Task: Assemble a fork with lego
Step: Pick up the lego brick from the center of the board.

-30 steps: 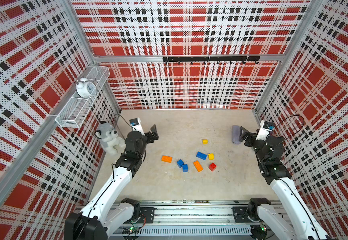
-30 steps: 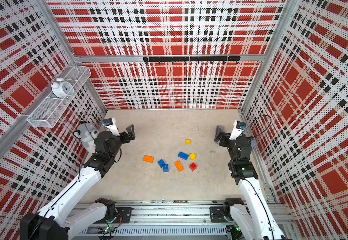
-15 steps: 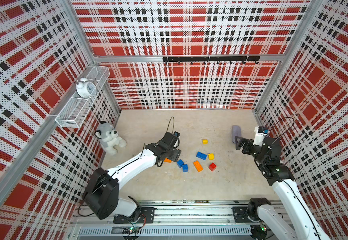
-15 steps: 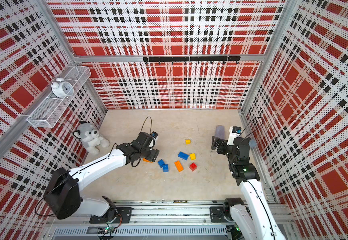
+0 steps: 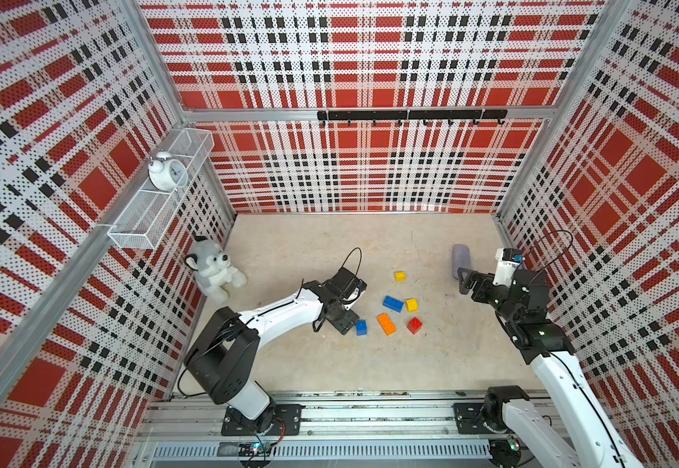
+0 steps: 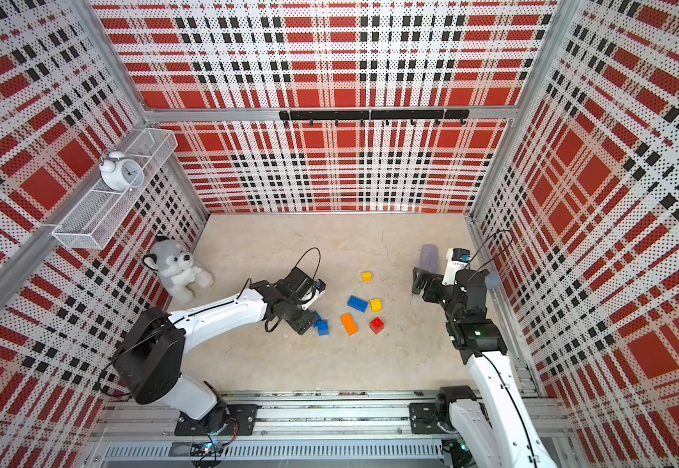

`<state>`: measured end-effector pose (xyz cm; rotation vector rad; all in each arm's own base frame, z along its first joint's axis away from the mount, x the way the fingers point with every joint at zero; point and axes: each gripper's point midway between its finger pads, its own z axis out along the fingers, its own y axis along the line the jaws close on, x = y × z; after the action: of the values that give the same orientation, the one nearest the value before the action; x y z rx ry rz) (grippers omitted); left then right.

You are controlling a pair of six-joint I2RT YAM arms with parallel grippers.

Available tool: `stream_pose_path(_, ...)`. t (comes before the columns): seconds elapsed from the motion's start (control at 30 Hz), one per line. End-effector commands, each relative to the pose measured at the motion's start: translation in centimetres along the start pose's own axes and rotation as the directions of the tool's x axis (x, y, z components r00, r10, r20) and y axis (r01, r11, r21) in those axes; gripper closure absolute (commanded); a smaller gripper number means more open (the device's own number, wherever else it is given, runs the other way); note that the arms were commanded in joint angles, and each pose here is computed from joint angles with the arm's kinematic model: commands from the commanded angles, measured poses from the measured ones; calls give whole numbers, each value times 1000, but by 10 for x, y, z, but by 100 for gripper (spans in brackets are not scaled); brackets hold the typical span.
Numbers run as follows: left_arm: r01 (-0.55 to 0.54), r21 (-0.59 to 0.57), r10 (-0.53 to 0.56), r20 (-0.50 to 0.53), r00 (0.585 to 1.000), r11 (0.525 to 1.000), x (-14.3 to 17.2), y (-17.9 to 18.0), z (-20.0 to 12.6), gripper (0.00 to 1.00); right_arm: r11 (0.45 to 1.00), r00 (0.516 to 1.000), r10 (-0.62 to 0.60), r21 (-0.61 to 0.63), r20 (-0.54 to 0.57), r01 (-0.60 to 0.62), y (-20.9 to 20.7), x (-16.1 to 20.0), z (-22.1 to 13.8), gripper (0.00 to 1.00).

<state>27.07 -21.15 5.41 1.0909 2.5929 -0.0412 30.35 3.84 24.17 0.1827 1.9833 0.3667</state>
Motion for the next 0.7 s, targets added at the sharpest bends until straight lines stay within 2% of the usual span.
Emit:
stream_pose_path(0.0, -39, 27, 38, 19, 999, 999, -14, -9, 0, 26, 1000, 1000, -14, 3, 4, 14, 0, 1, 1, 0)
stream_pose_path(0.3, -69, 58, 70, -11, 997, 996, -22, -15, 19, 37, 1000, 1000, -16, 11, 5, 16, -1, 2, 0, 0)
stream_pose_path(0.5, -79, 69, 81, -39, 996, 995, -20, -16, 26, 55, 1000, 1000, -17, 12, 8, 17, -1, 1, -1, 0)
stream_pose_path(0.67, -86, 70, 86, -2, 996, 994, -37, -14, 19, 68, 1000, 1000, -13, 13, -2, 13, -2, 4, 0, 0)
